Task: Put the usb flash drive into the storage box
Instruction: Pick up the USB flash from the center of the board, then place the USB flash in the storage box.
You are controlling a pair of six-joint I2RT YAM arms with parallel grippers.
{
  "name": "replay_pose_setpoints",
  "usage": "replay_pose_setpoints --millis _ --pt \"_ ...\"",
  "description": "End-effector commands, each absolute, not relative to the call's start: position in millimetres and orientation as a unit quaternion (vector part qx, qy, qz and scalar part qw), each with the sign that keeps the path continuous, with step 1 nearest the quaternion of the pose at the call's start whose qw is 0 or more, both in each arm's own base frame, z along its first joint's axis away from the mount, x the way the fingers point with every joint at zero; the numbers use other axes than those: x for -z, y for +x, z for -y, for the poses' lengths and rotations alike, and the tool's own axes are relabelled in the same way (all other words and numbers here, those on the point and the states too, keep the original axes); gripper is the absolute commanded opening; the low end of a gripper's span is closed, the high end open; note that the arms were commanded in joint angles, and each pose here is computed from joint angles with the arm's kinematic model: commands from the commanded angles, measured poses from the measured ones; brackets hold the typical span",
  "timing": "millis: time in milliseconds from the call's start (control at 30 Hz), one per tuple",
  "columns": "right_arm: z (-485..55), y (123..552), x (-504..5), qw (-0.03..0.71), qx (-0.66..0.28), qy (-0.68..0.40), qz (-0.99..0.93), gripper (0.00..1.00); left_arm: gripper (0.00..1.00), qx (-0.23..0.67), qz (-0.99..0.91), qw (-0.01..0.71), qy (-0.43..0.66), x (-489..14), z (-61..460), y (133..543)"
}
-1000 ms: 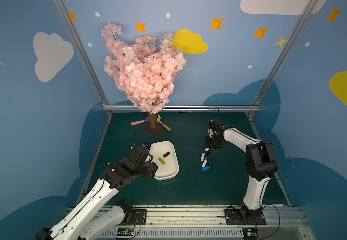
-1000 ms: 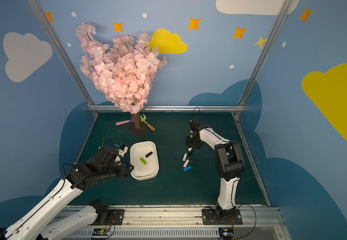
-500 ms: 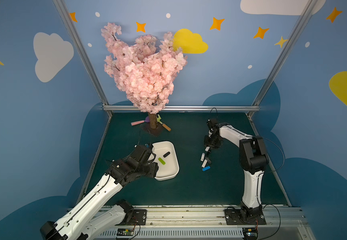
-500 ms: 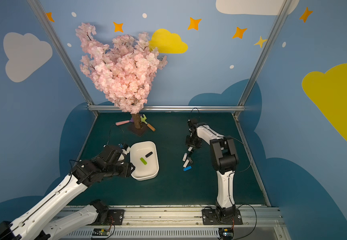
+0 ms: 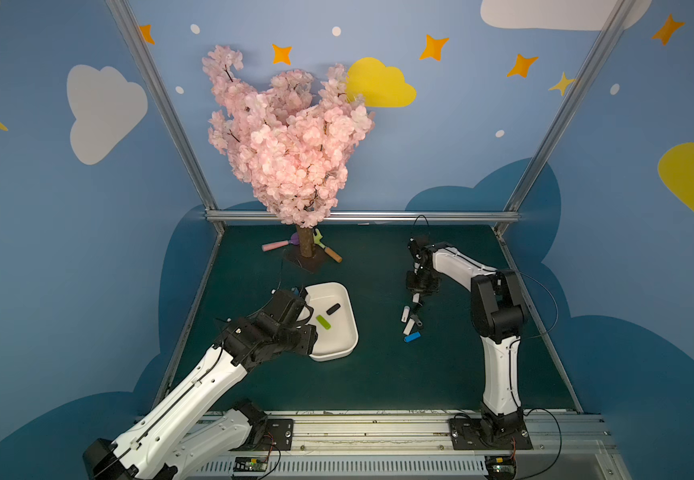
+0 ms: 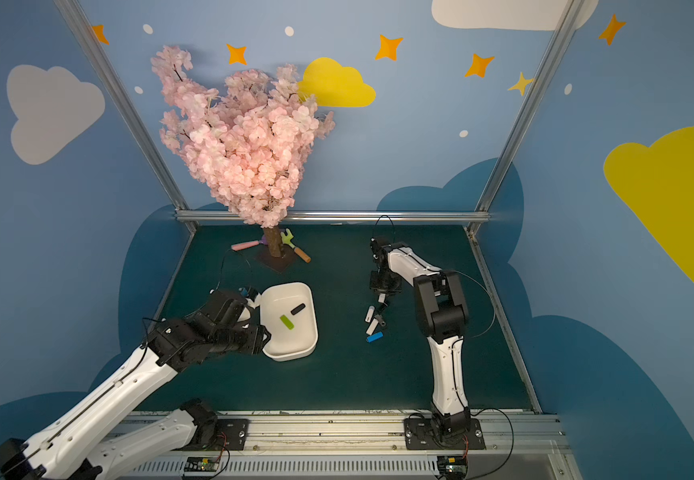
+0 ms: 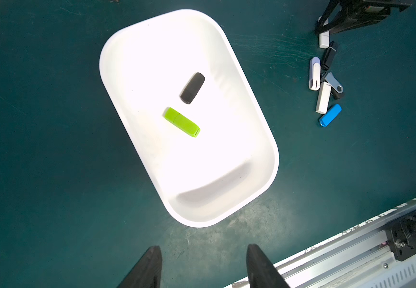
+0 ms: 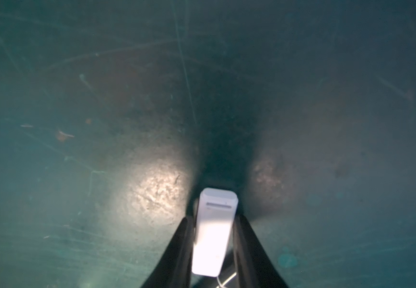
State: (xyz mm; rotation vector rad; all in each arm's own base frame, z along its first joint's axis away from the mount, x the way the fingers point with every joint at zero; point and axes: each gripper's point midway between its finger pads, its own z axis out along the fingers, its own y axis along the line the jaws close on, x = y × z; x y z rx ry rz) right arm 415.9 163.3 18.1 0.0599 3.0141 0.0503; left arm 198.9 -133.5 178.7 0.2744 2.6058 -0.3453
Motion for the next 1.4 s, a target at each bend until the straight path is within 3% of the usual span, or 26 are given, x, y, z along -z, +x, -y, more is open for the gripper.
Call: replay_pose_setpoints --millis 0,267,467,833,1033,1367 --pt "-176.2 408.7 0.9 0.040 -0.015 0.002 -0.999 0.25 0.58 0.123 -0.955 0.250 0.105 -179.3 133.5 199.4" --pt "-188.0 419.0 -15.7 0.063 -0.027 -0.017 -0.998 0.18 0.59 0.118 -0.955 0.252 0.101 -179.3 131.4 200.0" --pt "-213.1 416.8 -64.7 0.117 -0.080 -0.064 -0.988 0.17 0.59 0.117 -0.955 0.254 0.100 -180.2 130.6 200.1" --pt "-313.5 328.4 -150.0 0.175 -0.252 -0.189 -0.933 0.17 0.60 0.109 -0.950 0.280 0.086 -190.4 121.3 200.2" --pt "-373.8 282.5 -149.0 0.149 -0.285 -0.247 -0.914 0.17 0.61 0.108 -0.949 0.286 0.083 -192.4 119.7 200.2" --pt "-427.7 250.4 -97.2 0.116 -0.232 -0.295 -0.920 0.20 0.62 0.095 -0.950 0.289 0.072 -192.0 113.6 200.6"
